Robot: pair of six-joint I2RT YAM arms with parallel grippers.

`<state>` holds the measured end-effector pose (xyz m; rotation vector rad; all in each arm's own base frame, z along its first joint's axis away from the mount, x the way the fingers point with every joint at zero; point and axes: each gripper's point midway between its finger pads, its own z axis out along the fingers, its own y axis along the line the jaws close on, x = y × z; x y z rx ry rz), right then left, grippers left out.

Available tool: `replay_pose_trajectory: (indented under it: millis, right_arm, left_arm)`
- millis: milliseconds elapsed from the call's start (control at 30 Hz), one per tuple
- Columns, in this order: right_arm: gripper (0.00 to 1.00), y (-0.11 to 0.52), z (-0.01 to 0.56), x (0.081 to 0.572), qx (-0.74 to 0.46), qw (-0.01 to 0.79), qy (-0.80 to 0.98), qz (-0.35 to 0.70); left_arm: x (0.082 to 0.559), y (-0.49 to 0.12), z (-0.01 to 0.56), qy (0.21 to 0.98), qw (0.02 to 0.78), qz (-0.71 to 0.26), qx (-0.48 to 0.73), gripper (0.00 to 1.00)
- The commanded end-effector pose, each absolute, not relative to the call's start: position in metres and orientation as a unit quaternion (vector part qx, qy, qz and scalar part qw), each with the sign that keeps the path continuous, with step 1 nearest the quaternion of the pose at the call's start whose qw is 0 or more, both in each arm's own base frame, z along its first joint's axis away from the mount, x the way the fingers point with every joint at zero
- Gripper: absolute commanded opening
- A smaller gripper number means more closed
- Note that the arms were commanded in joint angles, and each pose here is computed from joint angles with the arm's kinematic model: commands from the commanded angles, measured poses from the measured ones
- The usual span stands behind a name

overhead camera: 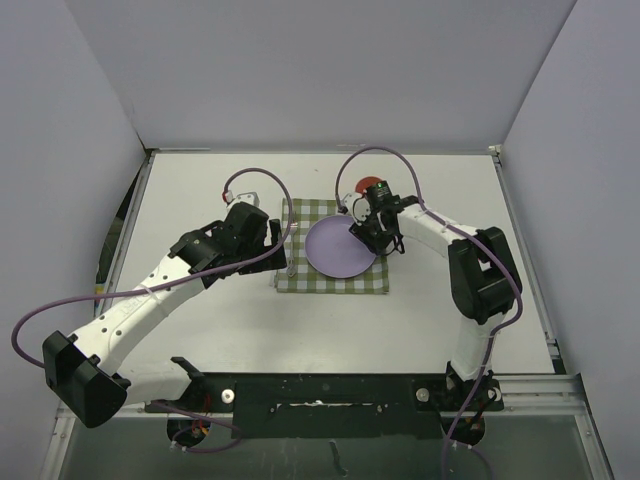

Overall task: Set the dinner table for one person
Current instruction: Adjust the plate on the napkin.

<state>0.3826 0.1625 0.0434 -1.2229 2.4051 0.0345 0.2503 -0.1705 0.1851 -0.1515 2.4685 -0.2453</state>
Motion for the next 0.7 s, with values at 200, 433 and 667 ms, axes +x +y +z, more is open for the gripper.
replay_pose_trajectory:
  millis: [200, 433, 667]
  right_arm:
    - [0.31, 0.173, 0.067, 0.393, -0.440, 0.265, 0.858, 0.030]
    - [0.18, 0.178, 0.064, 0.394, -0.441, 0.263, 0.857, 0.039]
    - [0.12, 0.185, 0.075, 0.407, -0.441, 0.281, 0.852, 0.039]
  left_arm:
    - [0.257, -0.174, 0.201, 0.928, 0.348, -0.116, -0.068, 0.98]
    - [0.257, -0.174, 0.199, 0.929, 0.346, -0.116, -0.066, 0.98]
    - [0.257, -0.173, 0.199, 0.929, 0.345, -0.114, -0.066, 0.98]
